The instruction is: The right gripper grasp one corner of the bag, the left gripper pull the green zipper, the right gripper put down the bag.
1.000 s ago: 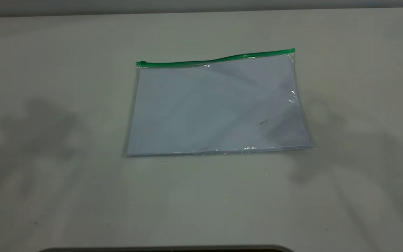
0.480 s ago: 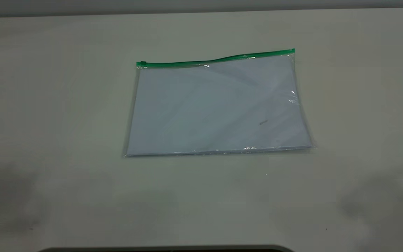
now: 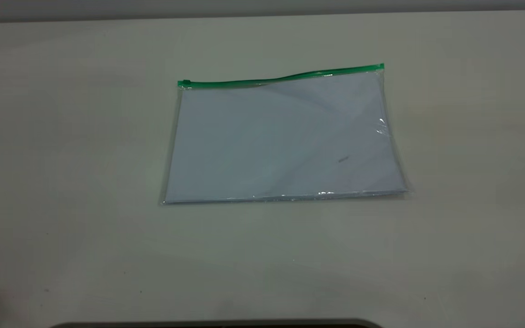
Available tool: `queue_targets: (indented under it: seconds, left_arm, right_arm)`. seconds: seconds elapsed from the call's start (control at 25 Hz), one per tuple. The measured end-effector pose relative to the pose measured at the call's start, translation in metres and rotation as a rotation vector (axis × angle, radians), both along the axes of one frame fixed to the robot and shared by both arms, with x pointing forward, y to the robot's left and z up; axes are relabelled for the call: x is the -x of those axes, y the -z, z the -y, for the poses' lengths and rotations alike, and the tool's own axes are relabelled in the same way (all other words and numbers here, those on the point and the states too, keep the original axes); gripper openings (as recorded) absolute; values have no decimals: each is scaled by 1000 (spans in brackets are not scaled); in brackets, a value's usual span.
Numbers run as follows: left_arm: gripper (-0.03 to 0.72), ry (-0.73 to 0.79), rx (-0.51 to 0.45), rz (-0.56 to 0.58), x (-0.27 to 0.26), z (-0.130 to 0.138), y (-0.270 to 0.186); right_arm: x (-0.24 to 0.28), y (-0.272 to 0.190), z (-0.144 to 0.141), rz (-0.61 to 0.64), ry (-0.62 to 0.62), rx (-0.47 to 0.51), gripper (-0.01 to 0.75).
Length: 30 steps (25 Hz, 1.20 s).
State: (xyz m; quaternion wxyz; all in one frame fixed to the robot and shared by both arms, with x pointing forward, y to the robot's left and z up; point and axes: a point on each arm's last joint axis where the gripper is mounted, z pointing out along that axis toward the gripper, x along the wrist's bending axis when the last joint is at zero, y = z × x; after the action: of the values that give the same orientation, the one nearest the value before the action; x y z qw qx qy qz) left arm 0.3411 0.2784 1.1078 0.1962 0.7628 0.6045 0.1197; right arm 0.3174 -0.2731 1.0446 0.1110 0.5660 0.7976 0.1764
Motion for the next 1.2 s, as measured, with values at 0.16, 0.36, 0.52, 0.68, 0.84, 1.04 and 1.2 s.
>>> queue_targets:
  seconds: [0.16, 0.36, 0.52, 0.68, 0.84, 1.04, 1.2]
  left_arm:
    - [447, -9, -5, -62, 18, -3, 34]
    - [447, -11, -12, -95, 39, -6, 69]
    - [447, -12, -11, -64, 51, -8, 83]
    - [447, -15, -26, 25, 60, -11, 80]
    - [447, -19, -28, 113, 71, -14, 77]
    - [447, -21, -13, 211, 85, -16, 74]
    - [447, -22, -6, 261, 92, -17, 74]
  right_arm:
    - [7, 21, 2, 17, 5, -2, 437]
    - [6, 22, 2, 36, 13, -8, 437]
    - [6, 22, 2, 38, 15, -10, 437]
    - [6, 22, 2, 37, 16, -10, 437]
    - [6, 22, 2, 38, 16, -11, 437]
    - [6, 22, 2, 39, 16, -11, 437]
    - [11, 19, 5, 81, 50, -29, 437]
